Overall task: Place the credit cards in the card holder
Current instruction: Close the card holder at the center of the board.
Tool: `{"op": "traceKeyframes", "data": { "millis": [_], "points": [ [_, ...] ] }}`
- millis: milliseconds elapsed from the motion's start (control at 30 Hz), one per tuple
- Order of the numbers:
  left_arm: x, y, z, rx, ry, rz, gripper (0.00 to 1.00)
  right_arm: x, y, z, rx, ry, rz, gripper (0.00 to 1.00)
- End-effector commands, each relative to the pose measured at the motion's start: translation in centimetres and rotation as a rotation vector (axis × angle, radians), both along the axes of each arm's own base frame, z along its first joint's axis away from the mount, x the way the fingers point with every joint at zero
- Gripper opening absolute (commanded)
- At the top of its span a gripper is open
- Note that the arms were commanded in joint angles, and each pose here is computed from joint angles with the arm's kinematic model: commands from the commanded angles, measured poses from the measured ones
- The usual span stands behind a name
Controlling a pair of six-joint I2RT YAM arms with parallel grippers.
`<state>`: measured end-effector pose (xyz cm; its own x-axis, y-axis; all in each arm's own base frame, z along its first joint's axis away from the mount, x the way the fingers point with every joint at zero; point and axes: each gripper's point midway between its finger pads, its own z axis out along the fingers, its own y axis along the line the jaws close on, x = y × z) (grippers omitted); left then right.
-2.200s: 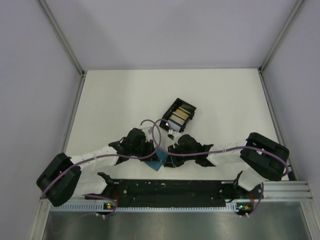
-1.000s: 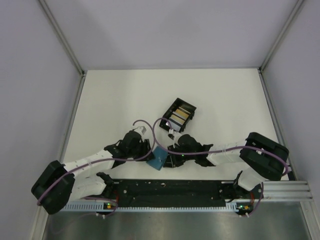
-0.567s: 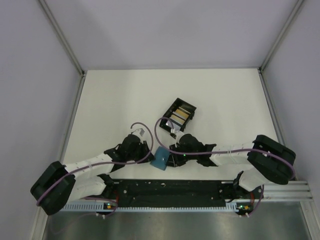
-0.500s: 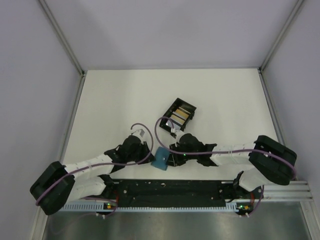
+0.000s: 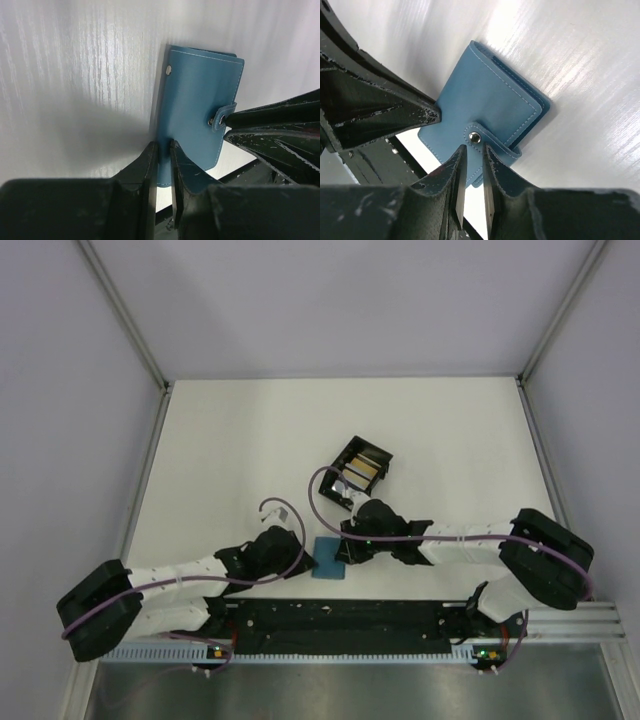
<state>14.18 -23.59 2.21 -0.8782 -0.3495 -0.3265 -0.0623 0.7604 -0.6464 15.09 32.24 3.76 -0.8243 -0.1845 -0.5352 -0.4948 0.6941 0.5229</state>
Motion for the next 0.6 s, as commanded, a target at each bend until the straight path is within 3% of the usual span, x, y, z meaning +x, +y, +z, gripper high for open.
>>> {"op": "traceKeyframes", "data": {
  "millis": [0, 200, 567],
  "points": [
    [-0.6, 0.6, -1.3, 0.033, 0.037, 0.089, 0.16, 1.5, 0.3, 0.6, -0.014, -0.040, -0.013, 0.18],
    [-0.8, 0.0, -0.9, 0.033, 0.027, 0.096, 0.13, 1.8, -0.2, -0.2, -0.045, -0.035, -0.034, 0.18],
    [-0.4, -0.1, -0.7, 0.045, 0.003, 0.089, 0.24, 2.7, 0.5, 0.5, -0.034, -0.006, -0.079, 0.17]
  ]
}}
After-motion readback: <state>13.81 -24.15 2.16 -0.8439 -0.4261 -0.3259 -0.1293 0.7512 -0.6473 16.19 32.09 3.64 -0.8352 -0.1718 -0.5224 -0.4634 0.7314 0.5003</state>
